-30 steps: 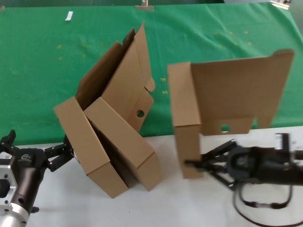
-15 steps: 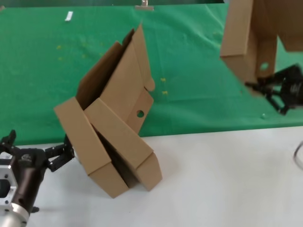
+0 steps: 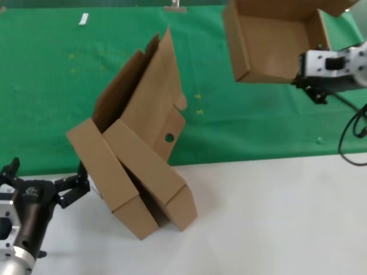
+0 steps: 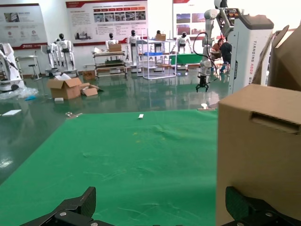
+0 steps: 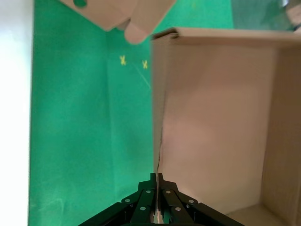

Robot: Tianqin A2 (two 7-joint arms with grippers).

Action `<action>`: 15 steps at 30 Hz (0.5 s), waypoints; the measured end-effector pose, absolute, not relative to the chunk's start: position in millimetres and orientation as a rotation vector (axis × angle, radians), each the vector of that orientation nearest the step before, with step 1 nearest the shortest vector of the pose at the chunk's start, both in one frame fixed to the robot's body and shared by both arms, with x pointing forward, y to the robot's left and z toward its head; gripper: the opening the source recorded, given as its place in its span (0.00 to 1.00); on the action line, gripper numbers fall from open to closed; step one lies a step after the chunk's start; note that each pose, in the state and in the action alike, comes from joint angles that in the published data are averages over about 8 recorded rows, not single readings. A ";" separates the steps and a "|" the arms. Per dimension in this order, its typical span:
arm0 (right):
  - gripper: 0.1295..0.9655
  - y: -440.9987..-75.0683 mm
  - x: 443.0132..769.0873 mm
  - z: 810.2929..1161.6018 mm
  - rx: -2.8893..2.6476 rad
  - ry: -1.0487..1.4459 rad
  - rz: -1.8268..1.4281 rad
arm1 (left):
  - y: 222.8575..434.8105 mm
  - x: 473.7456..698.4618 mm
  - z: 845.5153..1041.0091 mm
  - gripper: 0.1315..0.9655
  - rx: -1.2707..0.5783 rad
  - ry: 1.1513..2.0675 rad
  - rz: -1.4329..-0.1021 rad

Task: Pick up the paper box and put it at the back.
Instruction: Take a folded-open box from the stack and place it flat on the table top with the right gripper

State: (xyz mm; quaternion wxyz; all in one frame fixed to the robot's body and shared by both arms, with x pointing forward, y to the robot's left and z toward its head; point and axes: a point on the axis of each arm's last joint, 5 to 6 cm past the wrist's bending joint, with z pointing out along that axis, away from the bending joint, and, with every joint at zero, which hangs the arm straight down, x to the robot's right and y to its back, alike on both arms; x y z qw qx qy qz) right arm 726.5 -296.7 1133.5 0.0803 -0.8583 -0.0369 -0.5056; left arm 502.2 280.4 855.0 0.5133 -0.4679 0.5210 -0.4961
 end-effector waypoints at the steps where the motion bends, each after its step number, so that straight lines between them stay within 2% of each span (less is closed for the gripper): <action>1: 0.03 -290.5 731.2 1130.5 -2.594 -0.103 -1.510 | 280.4 502.2 855.0 1.00 -1.125 1.253 -1.193; 8: 0.03 -258.7 756.8 1087.1 -2.748 -0.035 -1.457 | 280.4 502.2 855.0 1.00 -1.125 1.253 -1.193; 15: 0.03 -254.1 765.0 1041.1 -2.853 0.001 -1.373 | 280.4 502.2 855.0 1.00 -1.125 1.253 -1.193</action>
